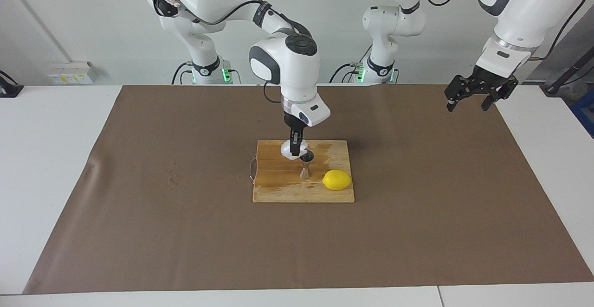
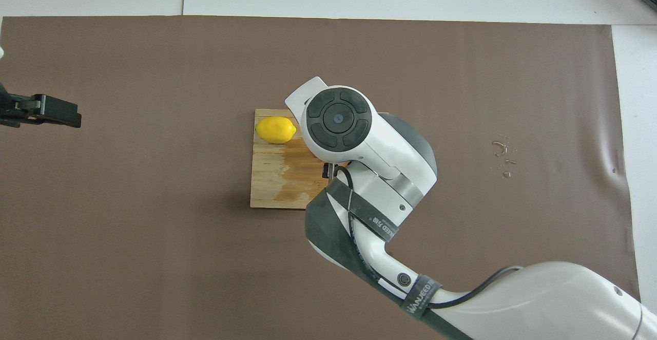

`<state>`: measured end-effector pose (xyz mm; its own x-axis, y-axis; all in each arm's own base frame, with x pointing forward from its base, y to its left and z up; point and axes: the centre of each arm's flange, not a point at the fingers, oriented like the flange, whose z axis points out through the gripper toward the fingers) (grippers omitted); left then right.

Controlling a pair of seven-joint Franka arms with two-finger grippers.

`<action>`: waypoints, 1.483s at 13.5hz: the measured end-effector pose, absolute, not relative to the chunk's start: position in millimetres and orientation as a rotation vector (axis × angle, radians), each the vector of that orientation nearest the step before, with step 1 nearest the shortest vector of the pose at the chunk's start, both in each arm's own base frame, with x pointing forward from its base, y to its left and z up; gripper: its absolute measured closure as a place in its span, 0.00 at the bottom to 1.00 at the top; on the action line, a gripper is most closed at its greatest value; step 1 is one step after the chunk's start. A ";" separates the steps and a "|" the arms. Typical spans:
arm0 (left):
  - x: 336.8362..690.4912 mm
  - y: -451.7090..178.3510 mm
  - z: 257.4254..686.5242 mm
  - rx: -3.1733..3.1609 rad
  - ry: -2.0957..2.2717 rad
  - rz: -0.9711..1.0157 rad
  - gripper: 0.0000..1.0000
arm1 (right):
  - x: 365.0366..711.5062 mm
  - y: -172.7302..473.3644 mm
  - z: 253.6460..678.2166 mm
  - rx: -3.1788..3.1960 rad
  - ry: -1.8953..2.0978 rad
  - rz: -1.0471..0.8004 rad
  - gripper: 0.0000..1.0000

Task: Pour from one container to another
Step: 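Hold the clear glass tipped over the metal cup to pour, then turn the clear glass upright and carry it back off the board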

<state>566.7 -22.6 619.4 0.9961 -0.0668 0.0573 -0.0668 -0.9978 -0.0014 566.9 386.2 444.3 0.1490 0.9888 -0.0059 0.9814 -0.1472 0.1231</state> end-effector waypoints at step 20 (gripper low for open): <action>566.7 -22.6 619.4 3.138 -0.105 0.090 0.00 | 592.3 344.9 512.1 2.616 1.879 0.342 0.50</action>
